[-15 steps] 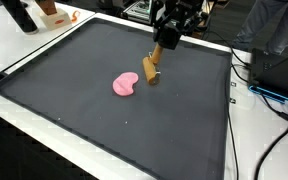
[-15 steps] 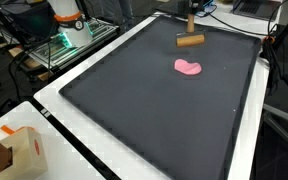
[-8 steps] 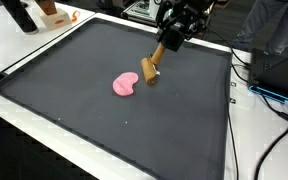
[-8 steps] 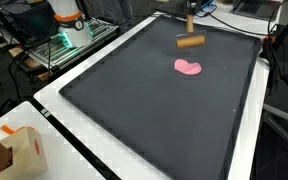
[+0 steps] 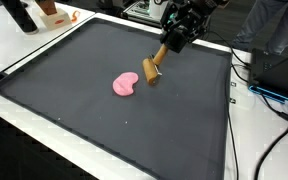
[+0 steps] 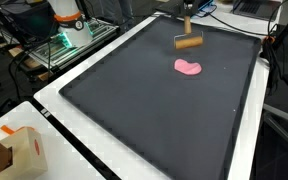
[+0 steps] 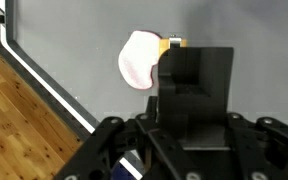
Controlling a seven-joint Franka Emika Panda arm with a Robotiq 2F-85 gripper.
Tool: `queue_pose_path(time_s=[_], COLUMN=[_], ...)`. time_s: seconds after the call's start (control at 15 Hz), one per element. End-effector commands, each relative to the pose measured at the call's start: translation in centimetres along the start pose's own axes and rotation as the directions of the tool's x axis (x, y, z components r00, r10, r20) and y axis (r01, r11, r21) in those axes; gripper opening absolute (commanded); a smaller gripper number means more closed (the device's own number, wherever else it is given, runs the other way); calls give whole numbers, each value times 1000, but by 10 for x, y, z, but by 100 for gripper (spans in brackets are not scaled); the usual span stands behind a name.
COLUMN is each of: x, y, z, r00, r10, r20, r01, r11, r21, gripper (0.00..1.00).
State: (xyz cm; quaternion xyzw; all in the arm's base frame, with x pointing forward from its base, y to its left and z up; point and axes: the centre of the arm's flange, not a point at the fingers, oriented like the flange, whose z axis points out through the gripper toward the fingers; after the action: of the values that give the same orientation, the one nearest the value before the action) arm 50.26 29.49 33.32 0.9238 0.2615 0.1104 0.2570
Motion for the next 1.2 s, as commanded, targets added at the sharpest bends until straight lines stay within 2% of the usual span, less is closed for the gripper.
queue_pose_path(time_s=[0.0,0.4,1.13], x=[-12,-17,-13], y=[-10,-22,-11], z=[-1,5,22], r00=[1000,999,998], r10=[-10,-41,-37], r20=[-13,-9,54], r01=[9,41,38], r11=[999,997,999], r21=[-45,-68,-19], gripper=[24,24,24])
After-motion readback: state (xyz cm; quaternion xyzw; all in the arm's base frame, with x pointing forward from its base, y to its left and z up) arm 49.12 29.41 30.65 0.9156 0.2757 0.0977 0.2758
